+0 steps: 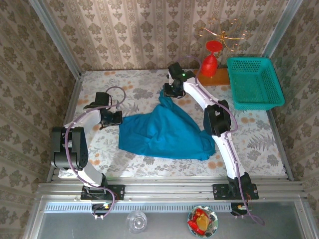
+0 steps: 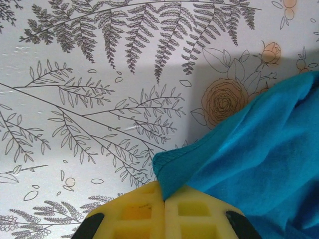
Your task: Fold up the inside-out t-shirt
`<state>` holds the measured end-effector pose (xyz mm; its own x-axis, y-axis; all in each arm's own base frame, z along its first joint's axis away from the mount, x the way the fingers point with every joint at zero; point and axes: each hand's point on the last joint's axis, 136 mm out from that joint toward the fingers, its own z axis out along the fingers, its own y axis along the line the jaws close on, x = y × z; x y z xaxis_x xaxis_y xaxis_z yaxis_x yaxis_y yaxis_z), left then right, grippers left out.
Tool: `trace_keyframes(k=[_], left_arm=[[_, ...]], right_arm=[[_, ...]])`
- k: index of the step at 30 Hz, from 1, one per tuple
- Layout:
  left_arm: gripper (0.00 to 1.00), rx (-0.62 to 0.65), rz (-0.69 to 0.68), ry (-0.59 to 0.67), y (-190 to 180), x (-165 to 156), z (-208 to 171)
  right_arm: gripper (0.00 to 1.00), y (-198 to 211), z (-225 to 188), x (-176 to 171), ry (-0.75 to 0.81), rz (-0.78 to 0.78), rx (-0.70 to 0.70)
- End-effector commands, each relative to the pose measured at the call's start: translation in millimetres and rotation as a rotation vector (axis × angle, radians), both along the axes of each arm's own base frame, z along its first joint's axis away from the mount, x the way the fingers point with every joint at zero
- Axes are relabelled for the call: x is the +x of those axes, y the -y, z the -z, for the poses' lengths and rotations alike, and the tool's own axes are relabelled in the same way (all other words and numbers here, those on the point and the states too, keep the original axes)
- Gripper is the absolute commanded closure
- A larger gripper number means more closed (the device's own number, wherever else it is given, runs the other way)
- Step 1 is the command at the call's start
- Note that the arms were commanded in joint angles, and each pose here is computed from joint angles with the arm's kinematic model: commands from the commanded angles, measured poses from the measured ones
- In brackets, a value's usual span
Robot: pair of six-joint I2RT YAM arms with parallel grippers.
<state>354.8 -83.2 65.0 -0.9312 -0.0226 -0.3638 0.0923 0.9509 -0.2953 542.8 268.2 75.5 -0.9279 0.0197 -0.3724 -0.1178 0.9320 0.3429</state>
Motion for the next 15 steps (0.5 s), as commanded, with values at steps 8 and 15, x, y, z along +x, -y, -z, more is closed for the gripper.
trace_keyframes(k=[8,15], left_arm=[[1.00,-0.119,-0.080,0.190,-12.5,15.6,-79.5],[1.00,-0.256,-0.142,0.418,-33.2,26.1,-183.9]], right_arm=[[1.00,20.9,-123.6,2.1,0.226,0.021,-0.033],[1.00,68.2,-264.1,-22.1,0.469,0.104,0.008]])
